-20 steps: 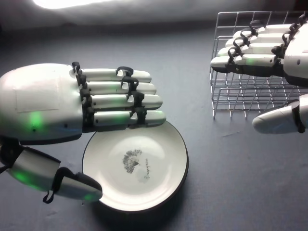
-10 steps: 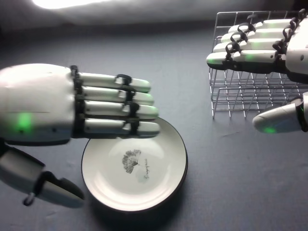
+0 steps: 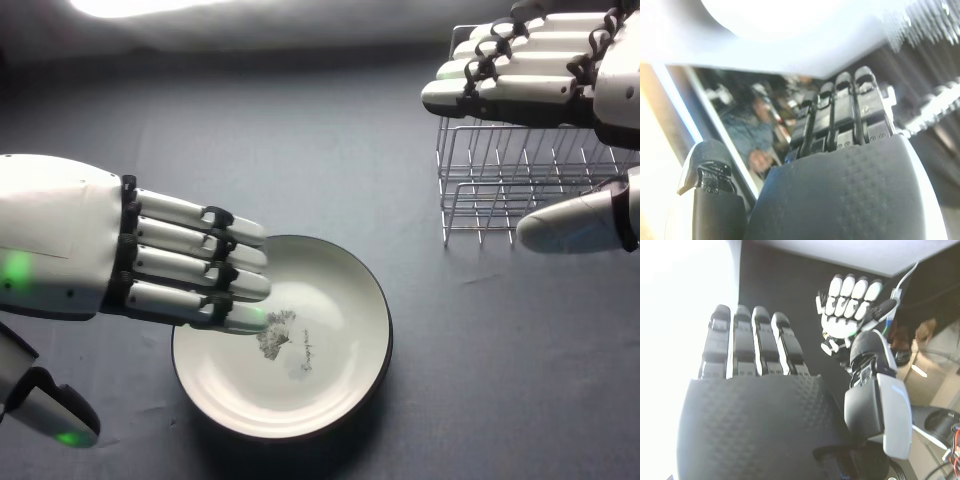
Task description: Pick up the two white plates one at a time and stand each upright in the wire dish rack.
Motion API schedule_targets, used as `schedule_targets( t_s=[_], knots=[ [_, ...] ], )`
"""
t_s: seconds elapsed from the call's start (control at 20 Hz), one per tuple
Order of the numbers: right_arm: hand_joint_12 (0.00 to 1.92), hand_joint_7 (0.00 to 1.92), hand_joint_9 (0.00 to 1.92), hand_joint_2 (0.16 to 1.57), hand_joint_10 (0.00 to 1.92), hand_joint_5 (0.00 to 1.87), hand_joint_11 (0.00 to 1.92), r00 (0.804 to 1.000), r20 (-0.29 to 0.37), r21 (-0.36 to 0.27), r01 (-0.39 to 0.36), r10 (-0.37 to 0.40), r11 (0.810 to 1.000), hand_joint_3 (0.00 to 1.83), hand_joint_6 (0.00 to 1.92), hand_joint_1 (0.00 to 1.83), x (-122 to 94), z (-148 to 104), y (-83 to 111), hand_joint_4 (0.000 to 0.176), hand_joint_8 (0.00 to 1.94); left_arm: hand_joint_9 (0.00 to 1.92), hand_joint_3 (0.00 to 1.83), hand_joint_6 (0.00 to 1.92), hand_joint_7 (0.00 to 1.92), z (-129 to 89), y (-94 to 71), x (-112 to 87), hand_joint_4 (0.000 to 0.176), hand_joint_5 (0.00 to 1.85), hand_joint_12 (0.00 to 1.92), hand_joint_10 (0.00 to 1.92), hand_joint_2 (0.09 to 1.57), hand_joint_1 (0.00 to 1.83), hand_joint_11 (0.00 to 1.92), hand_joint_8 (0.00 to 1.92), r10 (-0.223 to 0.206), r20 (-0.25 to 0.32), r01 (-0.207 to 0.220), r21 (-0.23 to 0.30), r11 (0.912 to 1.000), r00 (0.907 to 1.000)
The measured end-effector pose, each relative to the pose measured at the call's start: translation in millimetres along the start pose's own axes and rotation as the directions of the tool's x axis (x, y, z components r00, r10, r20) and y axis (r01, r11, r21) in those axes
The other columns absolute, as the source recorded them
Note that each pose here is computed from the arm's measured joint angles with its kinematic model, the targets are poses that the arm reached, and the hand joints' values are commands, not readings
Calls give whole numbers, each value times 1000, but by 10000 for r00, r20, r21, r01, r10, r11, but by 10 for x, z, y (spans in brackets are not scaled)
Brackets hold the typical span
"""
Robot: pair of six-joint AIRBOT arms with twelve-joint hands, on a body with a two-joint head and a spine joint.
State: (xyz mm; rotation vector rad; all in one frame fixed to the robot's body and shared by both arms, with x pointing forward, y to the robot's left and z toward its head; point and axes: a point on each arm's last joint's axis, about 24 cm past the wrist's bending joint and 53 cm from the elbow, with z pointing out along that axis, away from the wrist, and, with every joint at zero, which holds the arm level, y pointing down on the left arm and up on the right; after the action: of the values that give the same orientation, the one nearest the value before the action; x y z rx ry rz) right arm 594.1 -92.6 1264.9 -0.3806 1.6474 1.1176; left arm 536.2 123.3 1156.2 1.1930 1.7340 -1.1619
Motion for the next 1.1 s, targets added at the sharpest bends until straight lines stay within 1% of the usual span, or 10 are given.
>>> schedule_targets(
  t_s=[0.1,0.15,0.2,0.35,0.55,0.65,0.75,0.8,0.95,1.1],
  knots=[
    [0,0,0,1199,0,0,0,10000,-10,-32,5,-5,10000,12,0,0,5,2,12,0,0,0,30,0,0,37,41,224,0,0,0,0,1140,0,0,0,106,-713,-100,89,9999,9974],
    [0,0,0,1196,0,0,0,10000,-9,-36,5,-5,10000,10,0,0,5,2,13,0,0,0,29,0,0,48,73,323,0,0,0,0,1139,0,0,0,61,-990,-51,111,9999,9951],
    [0,0,0,1195,0,0,0,10000,-7,-51,5,-5,10000,9,0,0,4,2,17,0,0,0,28,0,0,47,94,368,0,0,0,0,1140,0,0,0,25,-1100,-15,94,10000,9939],
    [0,0,0,1186,0,0,0,10000,-6,-122,7,-7,9999,4,0,0,7,3,38,0,0,0,23,0,0,13,158,357,0,0,0,0,1131,0,0,0,20,-1045,-26,-58,10000,9945],
    [0,0,0,1187,0,0,0,10000,5,-265,-30,30,9996,3,0,0,14,0,85,0,0,0,14,0,0,109,114,475,0,0,0,0,1119,0,0,0,429,-1437,-393,278,9988,9887],
    [0,0,0,1191,0,0,0,9999,9,-303,-125,125,9995,4,0,0,28,-8,86,0,0,0,12,0,0,159,123,515,0,0,0,0,1118,0,0,0,455,-1526,-404,358,9985,9872],
    [0,0,0,1187,0,0,0,9997,-204,-220,-103,98,9997,2,0,0,109,-23,51,0,0,0,10,0,0,203,185,545,0,0,0,0,1115,0,0,0,439,-1562,-395,311,9987,9867],
    [0,0,0,1184,0,0,0,9995,-293,-203,70,-76,9998,0,0,0,131,-23,47,0,0,0,10,0,0,221,228,574,0,0,0,0,1117,0,0,0,463,-1643,-430,232,9988,9853],
    [0,0,0,1191,0,0,0,9997,-214,-342,-160,152,9993,3,0,0,121,-29,74,0,0,0,9,0,0,214,341,617,0,0,0,0,1116,0,0,0,470,-1717,-474,21,9989,9840],
    [0,0,0,1183,0,0,0,9982,-603,-345,-79,58,9994,0,0,0,267,-52,52,0,0,0,12,0,0,178,450,683,0,0,0,0,1126,0,0,0,476,-1917,-531,-236,9983,9803]
  ],
)
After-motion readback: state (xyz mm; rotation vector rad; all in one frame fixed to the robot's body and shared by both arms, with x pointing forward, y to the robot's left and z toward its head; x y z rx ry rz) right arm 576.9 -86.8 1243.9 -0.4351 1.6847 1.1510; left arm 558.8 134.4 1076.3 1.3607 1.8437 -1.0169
